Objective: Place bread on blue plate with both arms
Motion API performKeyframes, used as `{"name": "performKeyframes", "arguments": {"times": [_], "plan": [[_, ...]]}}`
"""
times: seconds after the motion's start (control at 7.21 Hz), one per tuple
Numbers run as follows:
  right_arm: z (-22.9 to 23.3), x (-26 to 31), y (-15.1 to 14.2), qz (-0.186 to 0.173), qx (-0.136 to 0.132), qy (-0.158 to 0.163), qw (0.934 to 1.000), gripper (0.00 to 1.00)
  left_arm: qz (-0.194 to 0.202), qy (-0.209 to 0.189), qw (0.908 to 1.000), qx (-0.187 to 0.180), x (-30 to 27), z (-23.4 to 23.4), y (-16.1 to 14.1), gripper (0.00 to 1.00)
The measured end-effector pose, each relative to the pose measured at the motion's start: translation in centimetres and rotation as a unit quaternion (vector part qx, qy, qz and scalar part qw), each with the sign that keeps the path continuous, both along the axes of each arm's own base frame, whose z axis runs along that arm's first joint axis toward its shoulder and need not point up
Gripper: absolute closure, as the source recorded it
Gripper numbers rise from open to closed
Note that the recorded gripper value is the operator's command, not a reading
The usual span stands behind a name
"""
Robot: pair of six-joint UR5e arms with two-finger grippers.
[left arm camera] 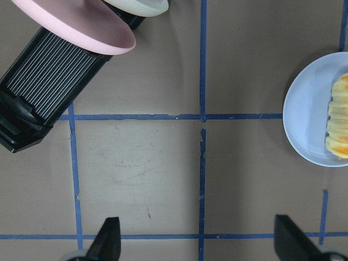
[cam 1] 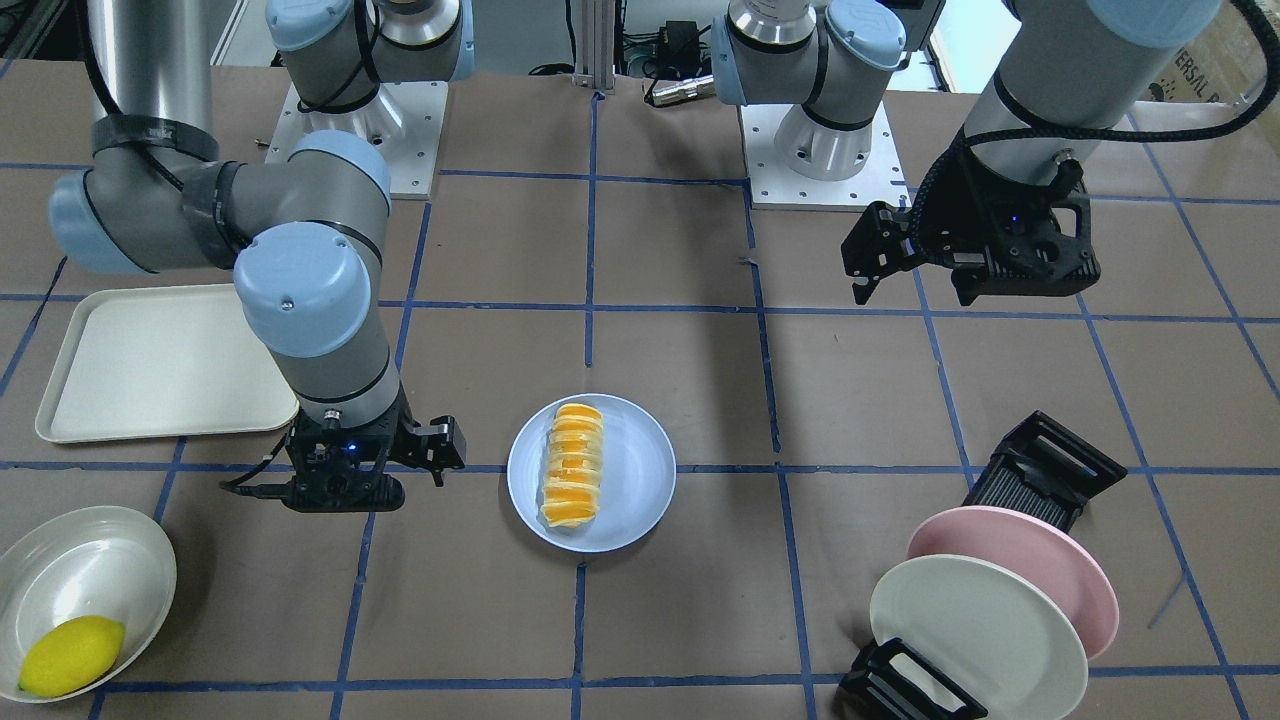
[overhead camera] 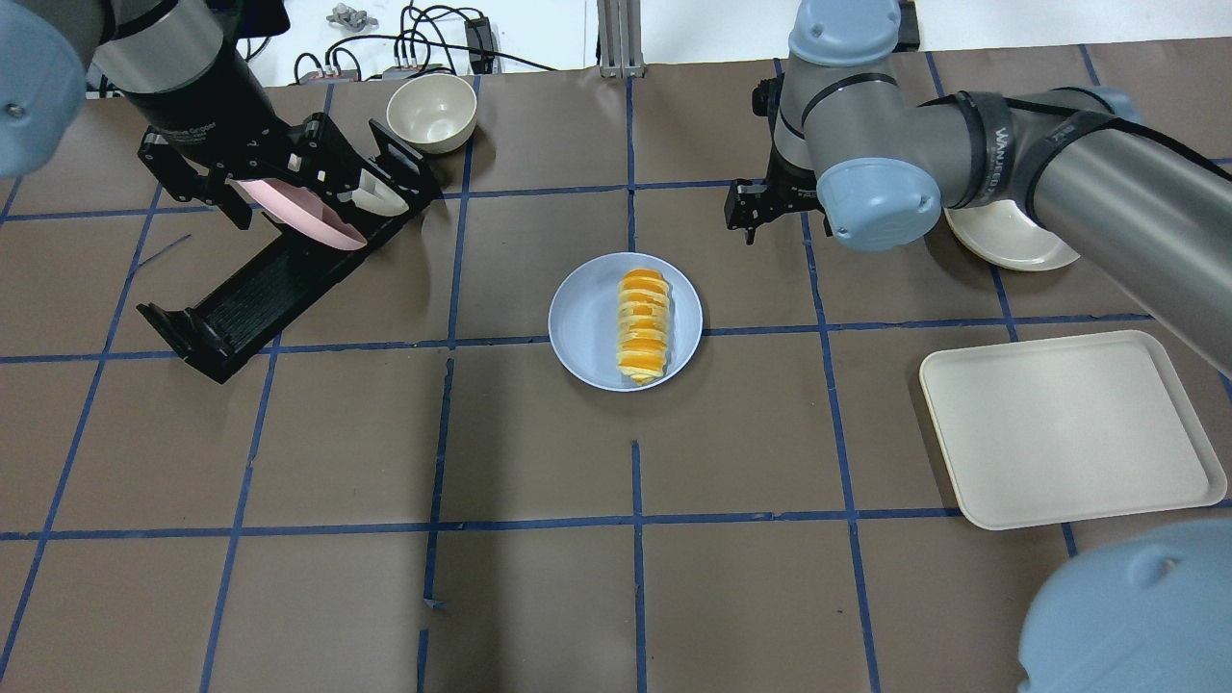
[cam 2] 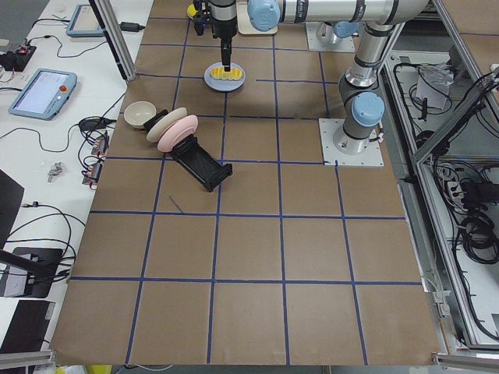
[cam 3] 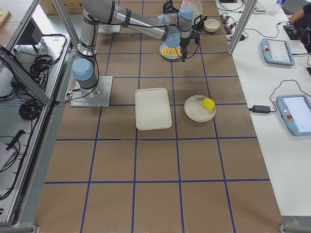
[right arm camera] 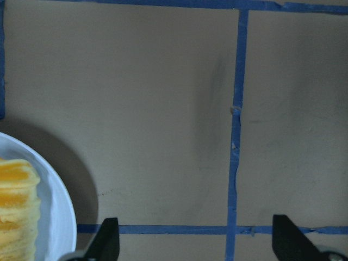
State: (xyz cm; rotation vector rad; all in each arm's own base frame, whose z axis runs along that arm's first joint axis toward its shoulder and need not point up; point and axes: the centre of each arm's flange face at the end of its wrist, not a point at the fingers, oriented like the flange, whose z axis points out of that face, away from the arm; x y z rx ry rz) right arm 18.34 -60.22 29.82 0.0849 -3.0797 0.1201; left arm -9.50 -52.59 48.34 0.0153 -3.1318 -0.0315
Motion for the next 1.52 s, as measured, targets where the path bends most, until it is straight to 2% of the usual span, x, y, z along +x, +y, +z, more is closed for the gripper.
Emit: {"name": "performKeyframes", "arguments": {"times": [0.28, 0.69, 1.11, 1.39, 1.52], "plan": [[2.7, -3.1, 1.0, 0.000, 0.011, 0.020, 0.9997, 0.02, 0.000, 0.000, 1.0000, 0.002, 0.0, -0.1, 0.1, 0.00], [7.6, -7.7, 4.3, -0.022, 0.045, 0.030, 0.9983, 0.03, 0.000, 0.000, 1.0000, 0.003, 0.0, -0.3, 0.1, 0.00], [10.4, -7.8, 7.1, -0.024, 0.039, 0.025, 0.9986, 0.01, 0.000, 0.000, 1.0000, 0.004, 0.0, -0.4, 0.3, 0.00], [10.4, -7.7, 12.3, -0.028, 0.037, 0.023, 0.9987, 0.00, 0.000, 0.001, 1.0000, 0.005, 0.0, -0.5, 0.3, 0.00], [10.7, -7.4, 14.1, -0.027, 0.018, 0.022, 0.9992, 0.00, 0.000, 0.001, 1.0000, 0.006, 0.0, -0.6, 0.3, 0.00]]}}
